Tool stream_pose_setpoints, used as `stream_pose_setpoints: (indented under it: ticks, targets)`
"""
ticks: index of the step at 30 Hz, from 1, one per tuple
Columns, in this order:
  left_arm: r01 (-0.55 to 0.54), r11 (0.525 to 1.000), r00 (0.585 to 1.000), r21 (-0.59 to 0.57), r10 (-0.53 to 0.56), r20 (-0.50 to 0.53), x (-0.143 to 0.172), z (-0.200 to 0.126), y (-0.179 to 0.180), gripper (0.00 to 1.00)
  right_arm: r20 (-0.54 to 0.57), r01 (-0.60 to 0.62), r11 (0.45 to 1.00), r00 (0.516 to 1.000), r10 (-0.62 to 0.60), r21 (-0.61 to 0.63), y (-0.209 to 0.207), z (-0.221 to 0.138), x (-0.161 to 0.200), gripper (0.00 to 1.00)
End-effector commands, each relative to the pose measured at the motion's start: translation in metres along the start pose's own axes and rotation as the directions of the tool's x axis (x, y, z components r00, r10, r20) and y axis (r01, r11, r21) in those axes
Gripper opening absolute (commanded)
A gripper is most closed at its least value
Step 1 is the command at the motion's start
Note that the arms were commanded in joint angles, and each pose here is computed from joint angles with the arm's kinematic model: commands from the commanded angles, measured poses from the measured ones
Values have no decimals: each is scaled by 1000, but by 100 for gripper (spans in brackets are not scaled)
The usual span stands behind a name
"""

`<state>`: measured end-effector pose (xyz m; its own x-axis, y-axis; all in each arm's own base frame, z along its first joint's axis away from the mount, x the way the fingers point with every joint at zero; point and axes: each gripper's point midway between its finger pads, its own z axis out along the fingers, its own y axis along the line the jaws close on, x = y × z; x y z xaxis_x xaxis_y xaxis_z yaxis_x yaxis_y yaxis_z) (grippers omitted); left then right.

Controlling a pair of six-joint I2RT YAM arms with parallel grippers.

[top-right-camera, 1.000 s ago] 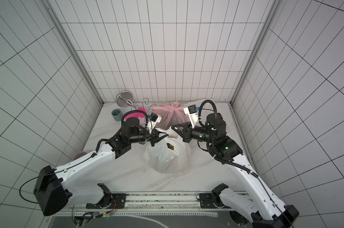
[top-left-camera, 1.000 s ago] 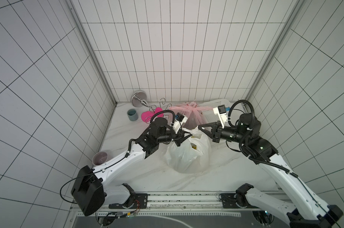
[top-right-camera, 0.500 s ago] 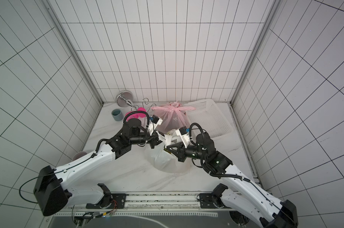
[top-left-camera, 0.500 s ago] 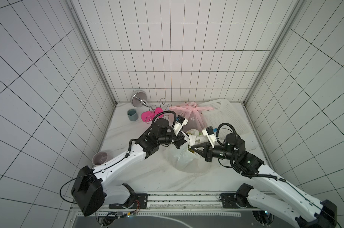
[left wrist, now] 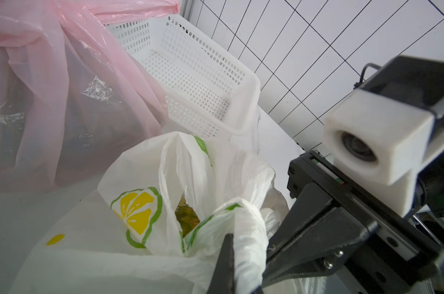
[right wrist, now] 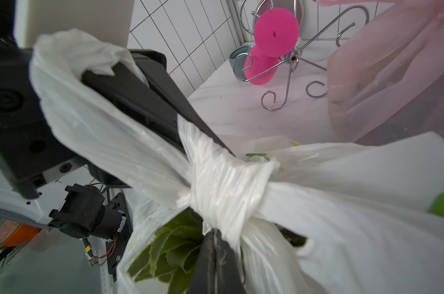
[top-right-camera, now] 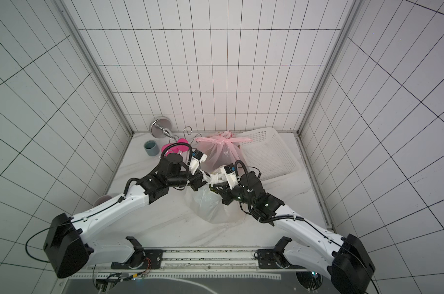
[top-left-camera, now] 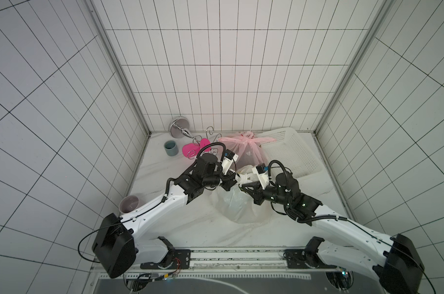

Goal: Place the pineapple into a plastic bag & tie a knot
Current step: Cross the plastic bag at the center of the board.

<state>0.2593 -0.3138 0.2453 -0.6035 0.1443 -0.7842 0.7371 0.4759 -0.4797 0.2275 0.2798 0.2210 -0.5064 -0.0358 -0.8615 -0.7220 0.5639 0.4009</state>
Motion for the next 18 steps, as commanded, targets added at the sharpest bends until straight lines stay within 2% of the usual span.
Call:
stream_pose_setpoints:
  ticks: [1,4,10,18]
  targets:
    - [-28,999,997,-20,29,78,-22,-16,-4,8,-53,0,995,999,5,104,-24,-1,29,0]
    - [-14,999,999,-40,16,30,-11,-15,1,13,-50,3,995,999,2,99,-22,0,26,0]
    - [5,997,998,-82,-10,-58,12,-15,11,17,-40,-14,997,999,16,72,-18,2,24,0]
    - [-38,999,999,-25,38,-31,3,-26,-6,26,-29,-18,999,999,19,35,-9,1,18,0]
